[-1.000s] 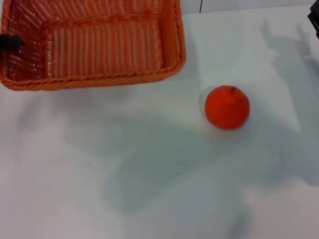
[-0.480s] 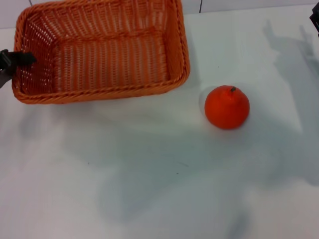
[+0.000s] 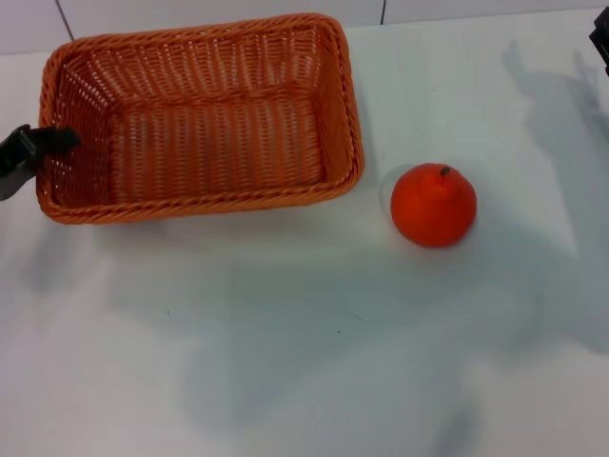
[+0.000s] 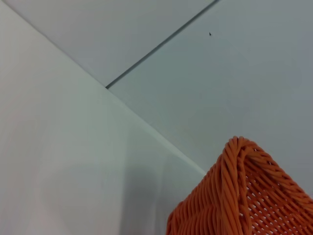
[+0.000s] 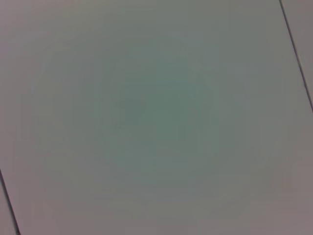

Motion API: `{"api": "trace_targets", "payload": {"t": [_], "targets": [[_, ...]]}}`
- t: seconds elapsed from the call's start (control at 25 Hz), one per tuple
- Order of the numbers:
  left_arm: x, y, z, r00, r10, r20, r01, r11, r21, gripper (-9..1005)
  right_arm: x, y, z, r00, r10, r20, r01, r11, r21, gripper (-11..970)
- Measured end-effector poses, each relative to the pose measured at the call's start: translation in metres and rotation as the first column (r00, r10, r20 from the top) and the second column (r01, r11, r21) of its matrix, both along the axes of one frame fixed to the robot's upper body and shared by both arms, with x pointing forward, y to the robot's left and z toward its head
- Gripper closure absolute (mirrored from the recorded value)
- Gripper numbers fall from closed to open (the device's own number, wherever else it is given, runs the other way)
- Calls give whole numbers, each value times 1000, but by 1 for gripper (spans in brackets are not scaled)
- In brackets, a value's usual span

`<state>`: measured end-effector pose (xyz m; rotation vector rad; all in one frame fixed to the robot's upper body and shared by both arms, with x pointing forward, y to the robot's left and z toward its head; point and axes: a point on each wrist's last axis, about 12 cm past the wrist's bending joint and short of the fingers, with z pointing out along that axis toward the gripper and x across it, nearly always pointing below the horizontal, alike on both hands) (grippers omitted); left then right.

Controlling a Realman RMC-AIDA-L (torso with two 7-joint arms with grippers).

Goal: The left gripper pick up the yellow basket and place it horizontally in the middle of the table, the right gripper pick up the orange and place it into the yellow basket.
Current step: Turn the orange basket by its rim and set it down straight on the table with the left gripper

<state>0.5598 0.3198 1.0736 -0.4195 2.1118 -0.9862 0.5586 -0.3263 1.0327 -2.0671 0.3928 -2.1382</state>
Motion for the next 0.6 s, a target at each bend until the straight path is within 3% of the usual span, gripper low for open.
{"api": "trace_targets", "payload": {"t": [0.6], "targets": [[-3, -13, -9, 998, -58, -8, 58, 998, -1, 686, 0, 0, -1, 1000, -1, -10, 1, 1000, 2, 19]]}}
